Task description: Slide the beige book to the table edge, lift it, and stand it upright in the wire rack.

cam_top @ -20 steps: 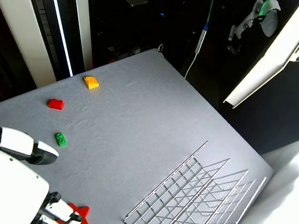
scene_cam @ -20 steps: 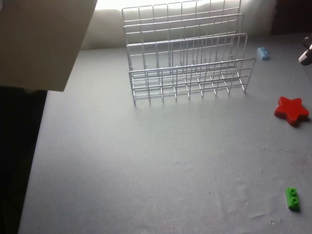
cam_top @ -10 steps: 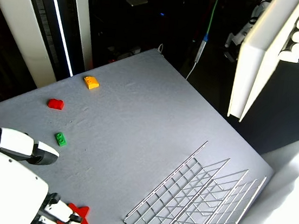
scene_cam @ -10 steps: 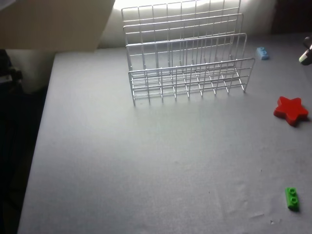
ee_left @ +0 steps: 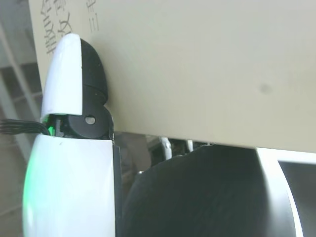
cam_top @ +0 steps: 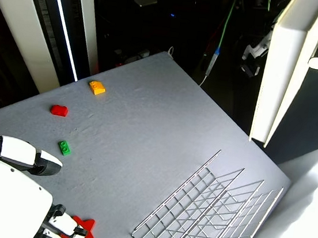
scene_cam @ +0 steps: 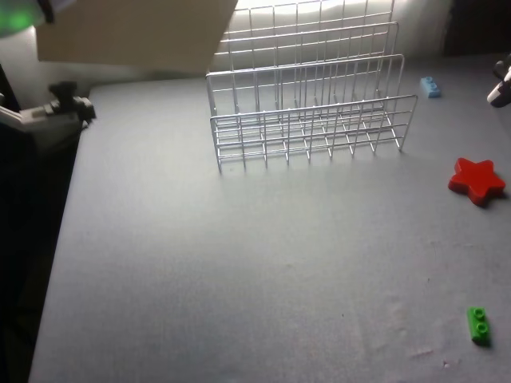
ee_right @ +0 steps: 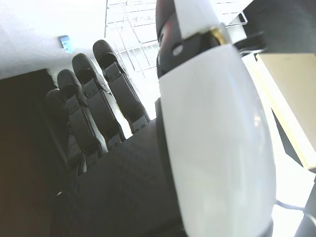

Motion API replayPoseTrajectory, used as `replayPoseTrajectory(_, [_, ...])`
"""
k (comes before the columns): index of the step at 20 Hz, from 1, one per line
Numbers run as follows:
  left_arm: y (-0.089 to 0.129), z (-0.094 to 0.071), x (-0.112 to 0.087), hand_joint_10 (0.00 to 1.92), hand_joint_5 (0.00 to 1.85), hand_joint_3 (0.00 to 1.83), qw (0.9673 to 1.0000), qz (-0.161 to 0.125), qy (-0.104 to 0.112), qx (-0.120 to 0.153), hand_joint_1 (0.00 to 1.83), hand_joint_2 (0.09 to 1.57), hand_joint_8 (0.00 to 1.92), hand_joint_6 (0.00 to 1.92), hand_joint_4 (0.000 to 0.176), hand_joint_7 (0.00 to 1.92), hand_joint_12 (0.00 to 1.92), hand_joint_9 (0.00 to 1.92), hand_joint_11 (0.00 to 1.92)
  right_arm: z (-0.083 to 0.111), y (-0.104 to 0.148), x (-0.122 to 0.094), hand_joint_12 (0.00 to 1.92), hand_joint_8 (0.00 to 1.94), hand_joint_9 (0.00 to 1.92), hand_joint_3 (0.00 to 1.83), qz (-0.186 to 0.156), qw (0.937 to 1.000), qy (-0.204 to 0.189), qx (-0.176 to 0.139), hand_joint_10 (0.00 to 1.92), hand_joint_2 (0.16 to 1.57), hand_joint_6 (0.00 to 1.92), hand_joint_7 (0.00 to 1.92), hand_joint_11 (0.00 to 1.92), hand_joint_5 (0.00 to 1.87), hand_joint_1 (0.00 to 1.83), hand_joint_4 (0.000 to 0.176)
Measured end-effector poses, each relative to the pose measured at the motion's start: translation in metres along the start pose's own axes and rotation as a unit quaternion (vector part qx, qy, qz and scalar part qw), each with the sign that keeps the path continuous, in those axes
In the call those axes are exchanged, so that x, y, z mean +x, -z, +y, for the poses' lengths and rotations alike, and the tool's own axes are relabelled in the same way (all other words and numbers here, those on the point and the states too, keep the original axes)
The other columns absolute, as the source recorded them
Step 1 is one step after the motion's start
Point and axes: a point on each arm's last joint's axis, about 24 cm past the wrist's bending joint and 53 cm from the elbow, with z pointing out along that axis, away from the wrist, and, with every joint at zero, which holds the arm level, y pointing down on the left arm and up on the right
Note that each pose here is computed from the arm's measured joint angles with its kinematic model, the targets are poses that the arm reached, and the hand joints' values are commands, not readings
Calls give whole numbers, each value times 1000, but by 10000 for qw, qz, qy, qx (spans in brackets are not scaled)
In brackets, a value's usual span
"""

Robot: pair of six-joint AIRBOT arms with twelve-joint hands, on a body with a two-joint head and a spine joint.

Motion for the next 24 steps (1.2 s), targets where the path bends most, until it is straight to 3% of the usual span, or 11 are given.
replayPoseTrajectory(3, [-1, 13, -1, 1440, 723, 0, 9999, -48, 91, -83, 1470, 1238, 1433, 1298, 0, 558, 1691, 644, 632, -2, 0, -1, 985, 4, 407, 1, -5, 10000, -15, 15, 3, 1102, 5, 401, 55, 384, 176, 0])
replayPoseTrajectory(10, [-22, 36, 9, 1376, 733, 0, 9980, 12, 614, 154, 1474, 1220, 1358, 1291, 0, 620, 1682, 728, 607, -7, 0, 0, 969, 1, 374, 0, 28, 9998, -198, 64, 0, 1093, 2, 373, 12, 354, 210, 0])
replayPoseTrajectory(12, [-23, 42, 10, 1404, 736, 0, 9974, -35, 706, 140, 1471, 1226, 1379, 1292, 0, 586, 1666, 674, 654, -11, 1, 3, 961, 2, 367, 0, 100, 9995, -278, 79, 1, 1096, 2, 364, 0, 352, 216, 0])
replayPoseTrajectory(14, [-24, 49, 8, 1430, 730, 0, 9972, -106, 727, 131, 1470, 1229, 1382, 1286, 0, 570, 1664, 661, 671, -12, 1, 6, 953, 6, 375, 0, 157, 9994, -296, 94, 4, 1089, 4, 376, 16, 358, 238, 0])
replayPoseTrajectory(16, [-25, 58, 7, 1446, 733, 0, 9956, -245, 881, 201, 1468, 1233, 1417, 1288, 0, 552, 1647, 632, 686, -11, 1, 6, 966, 4, 378, 1, 167, 9991, -368, 84, 4, 1094, 4, 379, 34, 361, 194, 0])
replayPoseTrajectory(22, [-28, 81, 16, 1392, 728, 0, 9943, -200, 1024, 202, 1475, 1220, 1388, 1270, 0, 601, 1662, 706, 654, -14, 2, 3, 980, 10, 388, 0, 175, 9960, -877, -44, 10, 1096, 6, 383, 36, 368, 209, 0])
replayPoseTrajectory(24, [-28, 88, 18, 1393, 729, 0, 9934, -230, 1100, 245, 1476, 1221, 1387, 1268, 0, 601, 1664, 704, 655, -15, 2, 3, 979, 9, 393, 0, 167, 9959, -884, -24, 10, 1095, 6, 387, 40, 371, 211, 0])
